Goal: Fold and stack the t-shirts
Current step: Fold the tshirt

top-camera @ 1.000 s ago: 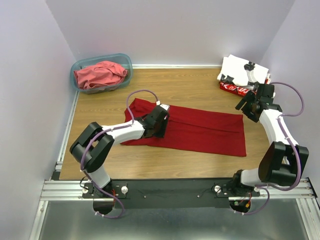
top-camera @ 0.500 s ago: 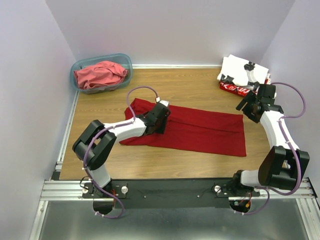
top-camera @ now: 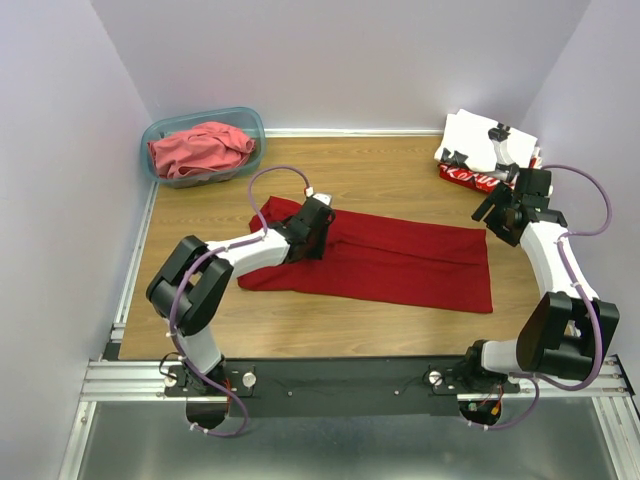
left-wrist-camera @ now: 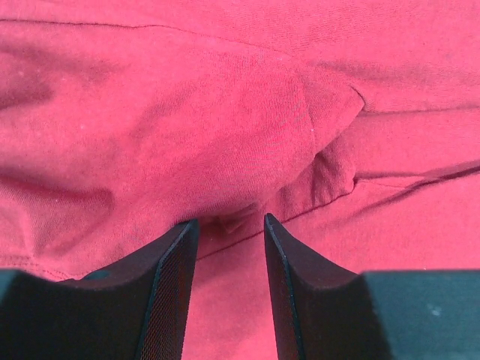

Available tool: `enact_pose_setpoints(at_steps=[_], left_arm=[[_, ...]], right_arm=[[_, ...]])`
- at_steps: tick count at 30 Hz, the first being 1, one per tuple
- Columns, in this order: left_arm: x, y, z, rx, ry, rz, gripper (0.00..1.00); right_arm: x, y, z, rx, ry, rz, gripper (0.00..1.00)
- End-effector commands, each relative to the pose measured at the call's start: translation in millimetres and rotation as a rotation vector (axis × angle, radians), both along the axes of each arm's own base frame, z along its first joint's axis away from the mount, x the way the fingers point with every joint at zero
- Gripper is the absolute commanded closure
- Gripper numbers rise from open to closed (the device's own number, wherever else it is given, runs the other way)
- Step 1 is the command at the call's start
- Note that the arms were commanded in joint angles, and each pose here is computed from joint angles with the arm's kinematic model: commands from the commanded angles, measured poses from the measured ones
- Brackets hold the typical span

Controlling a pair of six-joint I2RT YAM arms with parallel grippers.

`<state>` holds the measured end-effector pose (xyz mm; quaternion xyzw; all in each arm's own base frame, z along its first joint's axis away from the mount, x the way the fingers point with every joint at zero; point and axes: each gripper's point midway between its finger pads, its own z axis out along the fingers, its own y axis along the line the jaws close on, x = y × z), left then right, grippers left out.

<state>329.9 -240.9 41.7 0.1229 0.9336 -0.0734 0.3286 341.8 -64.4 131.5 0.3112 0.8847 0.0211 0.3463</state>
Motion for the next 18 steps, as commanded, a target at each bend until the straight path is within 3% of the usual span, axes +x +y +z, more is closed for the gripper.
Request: enact_pose_setpoints(at_steps=[1, 18], left_arm=[[9.9, 1.9, -0.8, 0.021, -0.019, 0.007, 0.52], [3.7, -6.0, -3.9, -0.011, 0.009, -0.022, 0.67]], right_arm=[[-9.6, 0.6, -8.8, 0.004, 0.040, 0.011, 0.20], [-8.8, -0.3, -12.2, 0.004, 0.052, 0.007, 0.20]])
